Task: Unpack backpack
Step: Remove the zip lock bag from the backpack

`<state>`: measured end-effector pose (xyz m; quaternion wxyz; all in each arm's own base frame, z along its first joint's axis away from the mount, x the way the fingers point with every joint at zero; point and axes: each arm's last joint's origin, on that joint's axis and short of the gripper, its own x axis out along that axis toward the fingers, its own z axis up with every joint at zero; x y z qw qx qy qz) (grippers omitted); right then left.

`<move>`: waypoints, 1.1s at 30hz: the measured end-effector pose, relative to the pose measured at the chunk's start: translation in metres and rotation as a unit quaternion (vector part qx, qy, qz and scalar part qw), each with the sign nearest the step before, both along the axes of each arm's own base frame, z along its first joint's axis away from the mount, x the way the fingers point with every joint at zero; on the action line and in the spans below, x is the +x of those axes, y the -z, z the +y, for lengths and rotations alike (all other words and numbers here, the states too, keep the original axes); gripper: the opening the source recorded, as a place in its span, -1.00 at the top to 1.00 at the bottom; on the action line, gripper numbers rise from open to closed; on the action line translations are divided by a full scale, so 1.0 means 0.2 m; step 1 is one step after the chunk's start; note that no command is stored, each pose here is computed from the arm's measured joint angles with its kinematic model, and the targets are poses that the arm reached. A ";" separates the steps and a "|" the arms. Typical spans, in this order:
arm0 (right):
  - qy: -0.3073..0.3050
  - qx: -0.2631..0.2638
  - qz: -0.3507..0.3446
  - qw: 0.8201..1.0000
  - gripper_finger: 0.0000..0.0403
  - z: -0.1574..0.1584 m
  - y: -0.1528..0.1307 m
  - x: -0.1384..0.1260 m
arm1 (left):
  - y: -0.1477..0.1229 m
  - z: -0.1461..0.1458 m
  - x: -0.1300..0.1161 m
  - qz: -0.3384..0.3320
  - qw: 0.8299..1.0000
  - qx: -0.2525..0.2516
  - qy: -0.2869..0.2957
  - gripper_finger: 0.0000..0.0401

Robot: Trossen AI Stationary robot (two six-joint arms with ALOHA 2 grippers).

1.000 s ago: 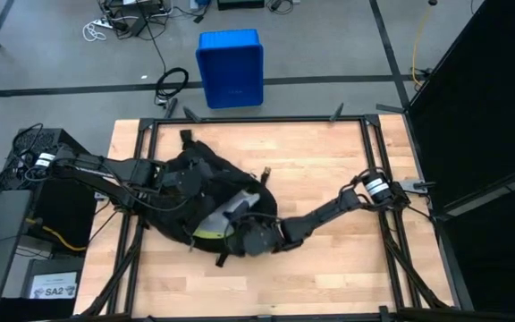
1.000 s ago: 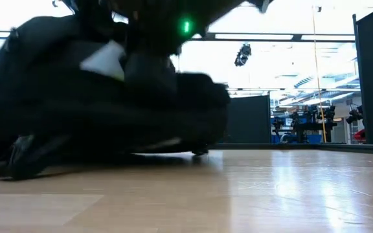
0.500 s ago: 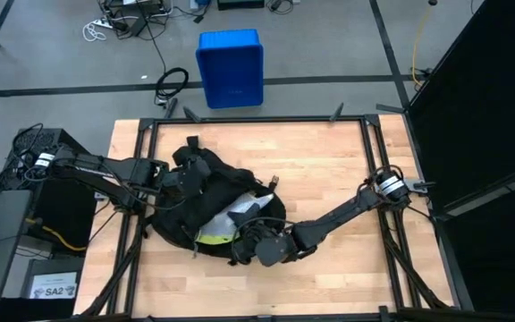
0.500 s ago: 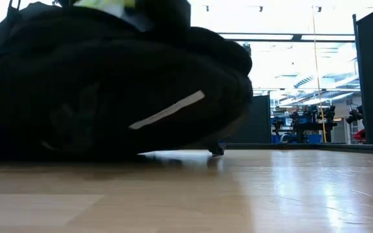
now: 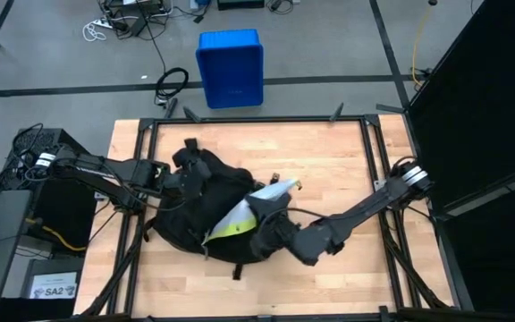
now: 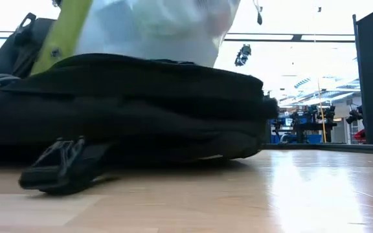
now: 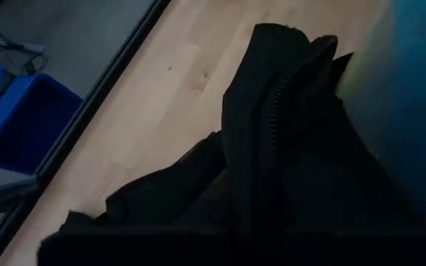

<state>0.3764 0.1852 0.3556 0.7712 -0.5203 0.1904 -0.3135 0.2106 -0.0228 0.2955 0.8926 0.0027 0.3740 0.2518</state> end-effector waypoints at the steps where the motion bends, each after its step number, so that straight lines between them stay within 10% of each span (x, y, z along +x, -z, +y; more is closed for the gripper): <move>1: -0.002 0.004 -0.006 1.000 1.00 0.00 -0.03 -0.02 | 0.00 0.00 0.00 0.003 1.000 0.000 -0.001 1.00; 21: 0.117 0.037 -0.062 0.990 1.00 -0.56 -0.48 -0.29 | 0.01 0.01 -0.02 0.022 1.000 0.000 -0.013 1.00; 29: 0.208 0.036 0.024 0.977 1.00 -0.76 -0.34 -0.33 | 0.02 0.01 -0.03 0.023 1.000 -0.004 -0.019 1.00; 33: 0.183 0.116 0.058 0.975 1.00 -0.80 -0.18 -0.37 | 0.02 0.01 -0.03 0.021 1.000 -0.006 -0.020 1.00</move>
